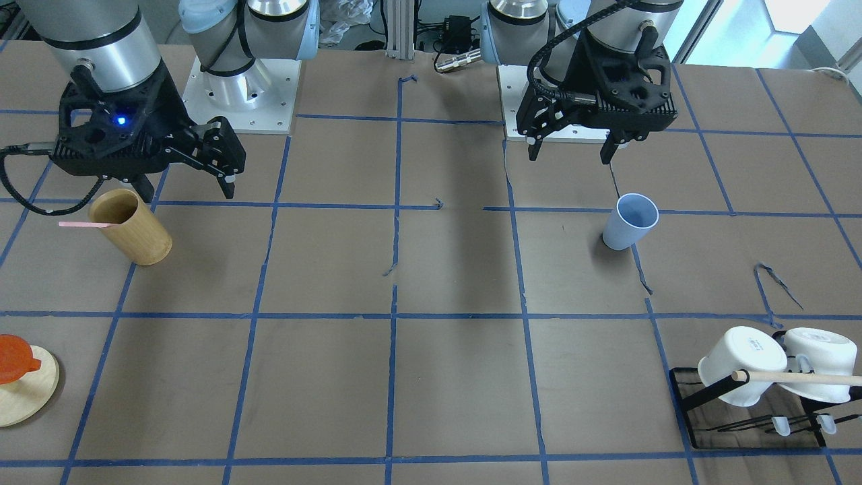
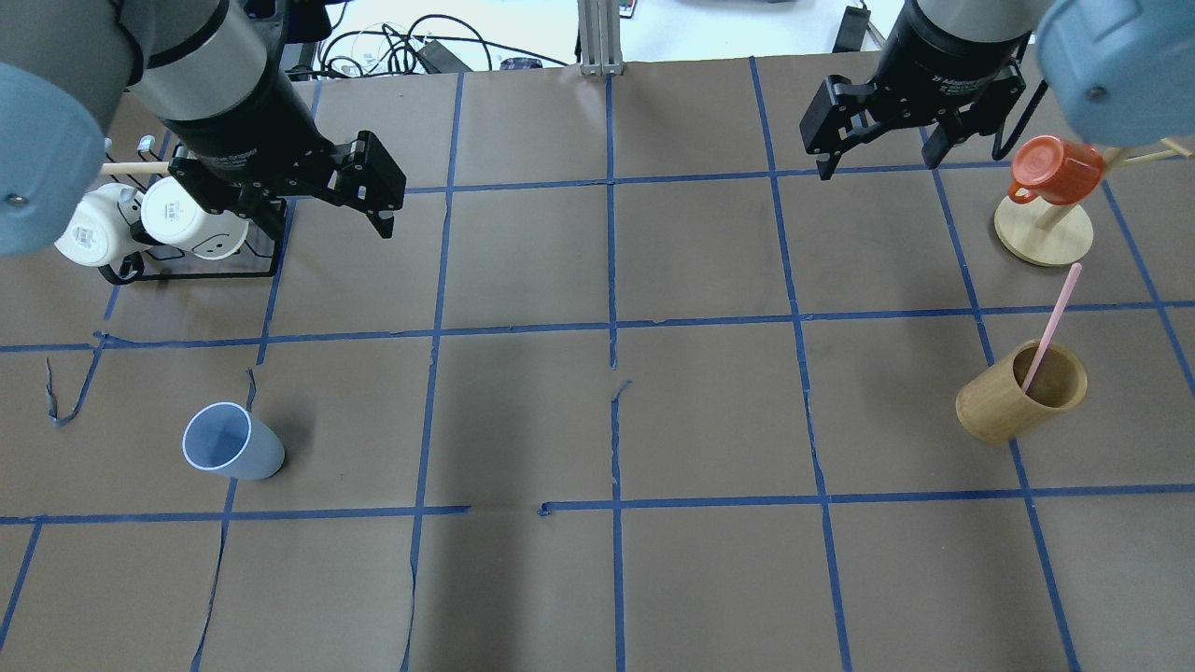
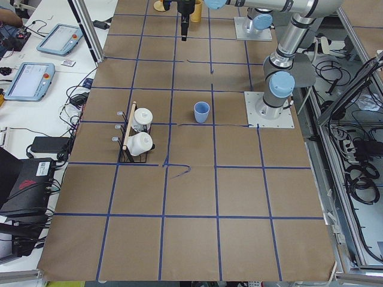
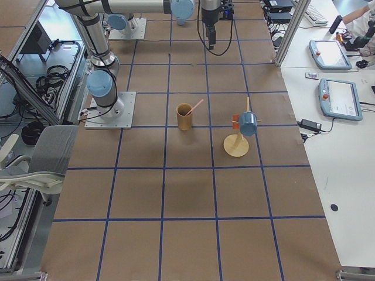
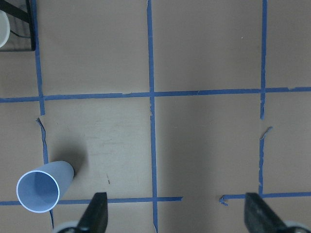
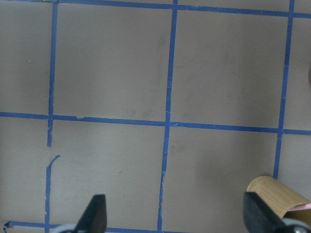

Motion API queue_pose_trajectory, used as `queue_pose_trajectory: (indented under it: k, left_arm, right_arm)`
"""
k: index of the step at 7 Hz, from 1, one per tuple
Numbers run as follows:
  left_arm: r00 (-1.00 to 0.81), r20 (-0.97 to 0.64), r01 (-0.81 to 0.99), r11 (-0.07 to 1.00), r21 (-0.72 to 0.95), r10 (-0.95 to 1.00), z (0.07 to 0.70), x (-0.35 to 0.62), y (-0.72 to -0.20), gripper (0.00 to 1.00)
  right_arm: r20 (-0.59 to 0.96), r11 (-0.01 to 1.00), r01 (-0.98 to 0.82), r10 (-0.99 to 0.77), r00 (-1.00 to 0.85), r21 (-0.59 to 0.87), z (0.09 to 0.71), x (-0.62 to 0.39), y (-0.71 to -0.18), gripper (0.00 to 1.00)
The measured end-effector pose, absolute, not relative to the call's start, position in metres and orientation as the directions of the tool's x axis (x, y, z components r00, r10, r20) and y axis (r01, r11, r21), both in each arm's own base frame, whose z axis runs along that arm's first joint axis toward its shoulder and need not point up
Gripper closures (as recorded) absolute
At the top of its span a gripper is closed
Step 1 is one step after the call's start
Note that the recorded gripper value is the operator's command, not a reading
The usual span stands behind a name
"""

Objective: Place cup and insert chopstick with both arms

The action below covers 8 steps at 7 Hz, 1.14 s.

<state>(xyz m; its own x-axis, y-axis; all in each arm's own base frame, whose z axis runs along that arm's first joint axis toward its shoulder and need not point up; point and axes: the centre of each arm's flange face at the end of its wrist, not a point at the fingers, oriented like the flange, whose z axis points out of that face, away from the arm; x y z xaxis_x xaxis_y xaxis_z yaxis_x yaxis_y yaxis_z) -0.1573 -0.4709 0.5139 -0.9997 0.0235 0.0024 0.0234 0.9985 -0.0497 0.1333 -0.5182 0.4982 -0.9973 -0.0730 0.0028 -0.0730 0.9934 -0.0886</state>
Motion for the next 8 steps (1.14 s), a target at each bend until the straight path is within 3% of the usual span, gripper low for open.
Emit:
queue_pose_trajectory:
  k: [8]
  left_arm:
    - [-1.000, -0.002, 0.024, 0.998, -0.049, 0.024, 0.5133, -0.1570, -0.4714, 0.00]
  right_arm:
    - [0.007, 0.994, -0.071, -0.071, -0.997, -0.085, 0.4964, 0.1312, -0.5194, 0.00]
